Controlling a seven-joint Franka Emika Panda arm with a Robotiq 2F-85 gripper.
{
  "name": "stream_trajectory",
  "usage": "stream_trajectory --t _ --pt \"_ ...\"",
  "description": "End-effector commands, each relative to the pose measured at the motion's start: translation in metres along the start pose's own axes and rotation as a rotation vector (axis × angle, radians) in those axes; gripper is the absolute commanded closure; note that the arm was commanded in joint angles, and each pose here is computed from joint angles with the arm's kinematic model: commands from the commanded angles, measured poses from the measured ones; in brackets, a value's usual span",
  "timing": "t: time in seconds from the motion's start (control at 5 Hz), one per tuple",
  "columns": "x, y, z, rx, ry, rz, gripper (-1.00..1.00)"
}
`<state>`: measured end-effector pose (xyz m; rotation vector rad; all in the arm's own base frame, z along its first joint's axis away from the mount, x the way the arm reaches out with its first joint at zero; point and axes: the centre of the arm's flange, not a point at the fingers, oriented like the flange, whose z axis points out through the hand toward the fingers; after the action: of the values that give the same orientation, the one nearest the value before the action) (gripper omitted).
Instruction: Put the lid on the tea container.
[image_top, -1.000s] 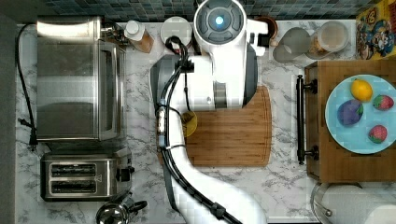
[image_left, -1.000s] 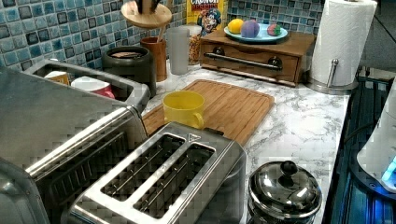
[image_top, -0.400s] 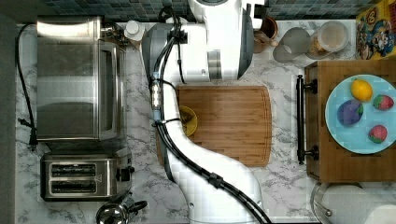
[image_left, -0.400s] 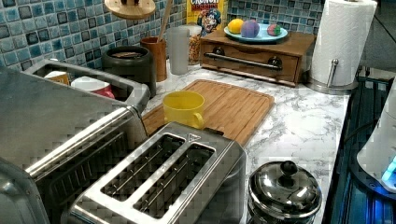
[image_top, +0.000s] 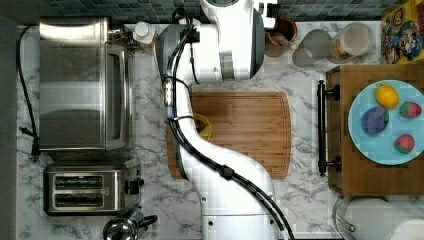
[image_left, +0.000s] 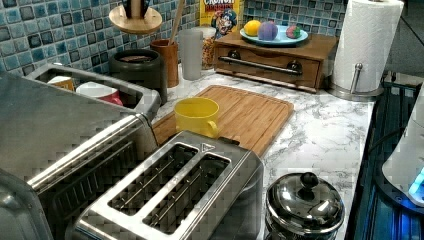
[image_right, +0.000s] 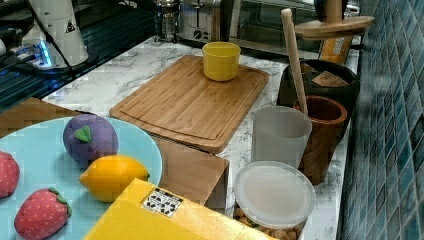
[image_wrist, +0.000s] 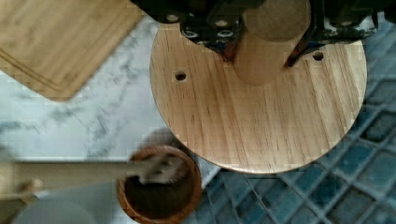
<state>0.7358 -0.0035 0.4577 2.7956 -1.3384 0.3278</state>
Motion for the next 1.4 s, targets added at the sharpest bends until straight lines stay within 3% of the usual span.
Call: stream_trajectory --t 0.2,0.6,0.8,1.0,1.2,1.4 --pt "-0.009 -0.03 -0.077 0.133 0.115 -0.031 1.0" --pt "-0.009 -0.042 -0.05 0.116 0.05 -0.058 1.0" --pt "-0.012 -0.043 -0.04 0.114 0.054 -0.057 1.0" --pt "-0.01 -0.045 -0.037 0.098 0.066 -0.05 1.0" --pt "-0.009 -0.038 -0.039 0.101 0.124 -0.021 1.0" --pt "-0.006 -0.033 -0.037 0.103 0.153 0.008 1.0"
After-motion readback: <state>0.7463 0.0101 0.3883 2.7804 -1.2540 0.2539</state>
